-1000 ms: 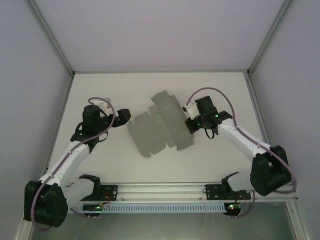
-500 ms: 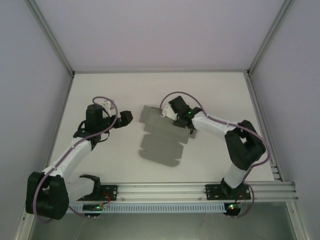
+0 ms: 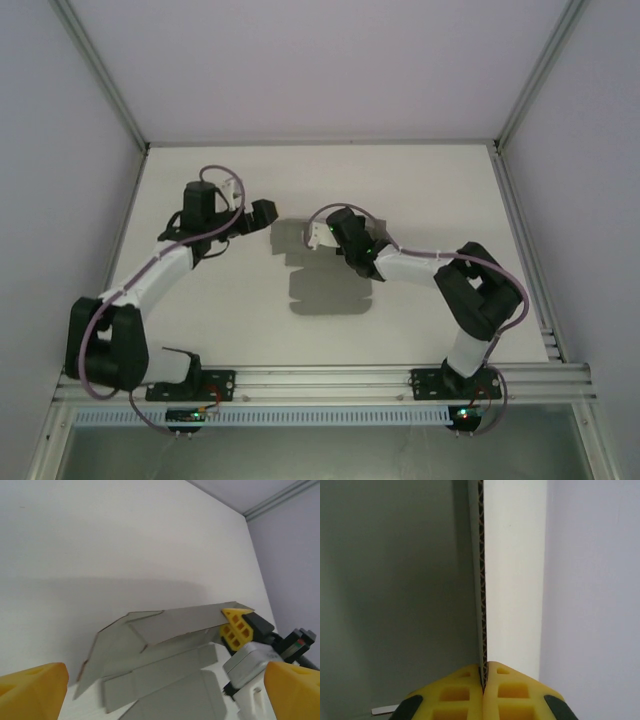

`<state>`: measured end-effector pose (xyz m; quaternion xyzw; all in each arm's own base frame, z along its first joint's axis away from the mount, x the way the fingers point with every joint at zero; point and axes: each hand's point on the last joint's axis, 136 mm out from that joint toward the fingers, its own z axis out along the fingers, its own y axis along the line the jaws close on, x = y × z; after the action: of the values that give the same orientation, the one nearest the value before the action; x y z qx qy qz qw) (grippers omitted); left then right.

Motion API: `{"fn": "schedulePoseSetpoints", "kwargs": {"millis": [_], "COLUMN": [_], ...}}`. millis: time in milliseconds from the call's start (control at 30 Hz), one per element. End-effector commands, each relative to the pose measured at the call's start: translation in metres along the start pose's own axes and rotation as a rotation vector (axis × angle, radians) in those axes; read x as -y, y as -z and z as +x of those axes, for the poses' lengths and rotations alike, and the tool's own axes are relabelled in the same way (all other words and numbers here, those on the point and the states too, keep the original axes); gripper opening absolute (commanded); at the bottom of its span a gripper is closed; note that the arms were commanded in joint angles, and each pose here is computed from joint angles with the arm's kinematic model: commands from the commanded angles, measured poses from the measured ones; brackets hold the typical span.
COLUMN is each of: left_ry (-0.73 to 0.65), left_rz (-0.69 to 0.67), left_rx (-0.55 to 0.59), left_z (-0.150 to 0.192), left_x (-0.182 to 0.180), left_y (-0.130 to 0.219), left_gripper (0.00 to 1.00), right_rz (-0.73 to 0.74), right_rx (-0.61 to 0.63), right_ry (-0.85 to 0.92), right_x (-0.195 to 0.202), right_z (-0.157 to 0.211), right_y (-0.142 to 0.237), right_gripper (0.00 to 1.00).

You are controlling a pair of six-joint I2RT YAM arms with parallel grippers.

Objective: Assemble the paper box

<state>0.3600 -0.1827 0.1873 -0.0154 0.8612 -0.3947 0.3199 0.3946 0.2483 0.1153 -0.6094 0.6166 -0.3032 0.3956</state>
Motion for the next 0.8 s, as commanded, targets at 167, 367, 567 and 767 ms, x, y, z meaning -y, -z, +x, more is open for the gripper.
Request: {"fn": "schedulePoseSetpoints", "kwargs": {"millis": [167, 367, 567, 767], "left_ry": [0.000, 0.029, 0.033, 0.065], "left_rz": [0.162, 0.144, 0.152, 0.220], "left_rx": [-0.143, -0.228, -0.249, -0.261], "left_z": [0.007, 0.024, 0.029, 0.029], "left_x": [0.051, 0.045, 0.045, 0.054], "left_y": [-0.038, -0.060, -0.069, -0.077], "left_gripper": [0.92, 0.80, 0.75, 0.62], "right_rz": [0.057, 0.048, 0.036, 0.024], "right_rx": [0.038, 0.075, 0.113, 0.127], "right_ry": [-0.022, -0.059, -0.096, -0.096], "right_x": [0.017, 0.021, 0.023, 0.019], "right_z": [-0.007, -0.011, -0.016, -0.019], "right_y": [0.009, 0.015, 0.022, 0.020], "right_gripper": [0.00, 0.00, 0.00, 0.00]}}
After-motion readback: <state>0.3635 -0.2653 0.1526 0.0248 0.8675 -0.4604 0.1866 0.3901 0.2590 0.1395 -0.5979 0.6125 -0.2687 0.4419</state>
